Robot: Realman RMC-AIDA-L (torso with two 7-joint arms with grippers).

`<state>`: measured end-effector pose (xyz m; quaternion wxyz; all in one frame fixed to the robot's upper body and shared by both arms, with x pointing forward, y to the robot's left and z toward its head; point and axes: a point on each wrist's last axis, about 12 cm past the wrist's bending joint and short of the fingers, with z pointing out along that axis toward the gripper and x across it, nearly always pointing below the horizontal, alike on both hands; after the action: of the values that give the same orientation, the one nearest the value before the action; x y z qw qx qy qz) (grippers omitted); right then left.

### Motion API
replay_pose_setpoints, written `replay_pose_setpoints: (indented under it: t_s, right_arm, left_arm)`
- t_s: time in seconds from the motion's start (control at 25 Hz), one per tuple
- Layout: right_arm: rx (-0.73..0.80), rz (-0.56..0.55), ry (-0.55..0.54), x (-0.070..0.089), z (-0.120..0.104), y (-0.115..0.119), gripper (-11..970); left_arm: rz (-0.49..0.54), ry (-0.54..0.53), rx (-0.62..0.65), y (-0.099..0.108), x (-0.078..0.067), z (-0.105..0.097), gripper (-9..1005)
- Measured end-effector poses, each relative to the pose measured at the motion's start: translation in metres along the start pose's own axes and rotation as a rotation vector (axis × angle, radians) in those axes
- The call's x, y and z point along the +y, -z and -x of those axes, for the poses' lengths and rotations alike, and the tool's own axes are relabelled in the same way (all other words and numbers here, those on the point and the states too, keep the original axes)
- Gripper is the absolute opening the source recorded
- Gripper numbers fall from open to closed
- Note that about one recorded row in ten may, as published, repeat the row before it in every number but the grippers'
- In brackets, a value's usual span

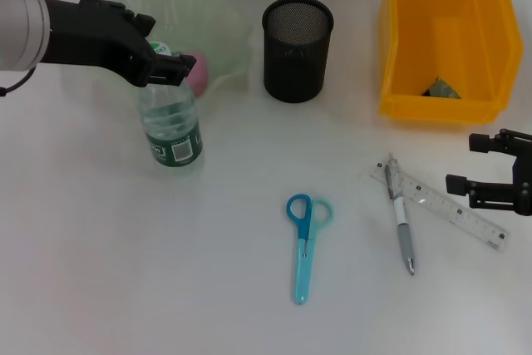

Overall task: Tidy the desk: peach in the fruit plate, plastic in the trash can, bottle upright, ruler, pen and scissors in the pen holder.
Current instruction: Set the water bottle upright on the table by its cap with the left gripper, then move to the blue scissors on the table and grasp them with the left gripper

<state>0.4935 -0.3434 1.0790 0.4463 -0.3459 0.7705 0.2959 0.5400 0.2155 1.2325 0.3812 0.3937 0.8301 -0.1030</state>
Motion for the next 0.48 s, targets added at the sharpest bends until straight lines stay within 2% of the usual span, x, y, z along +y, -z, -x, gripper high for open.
replay_pose_setpoints:
  t_s: [0.12,0.28,0.32,0.48]
  right_arm:
    - [-0.004,0.002,-0.005,0.001,-0.001,0.001,842]
    - [-0.010,-0.004,-0.012,0.000,0.000,0.003,842]
    - [-0.012,-0.008,-0.014,0.000,0.001,0.003,842]
    - [-0.012,-0.029,-0.006,-0.003,0.007,0.008,841]
  left_arm:
    - [-0.001,-0.017,-0.020,0.005,-0.002,0.004,554]
    - [-0.031,-0.069,-0.116,0.020,-0.015,0.022,740]
    - [-0.069,-0.066,-0.147,0.023,-0.023,0.028,786]
    - [-0.111,-0.044,-0.156,0.021,-0.032,0.032,802]
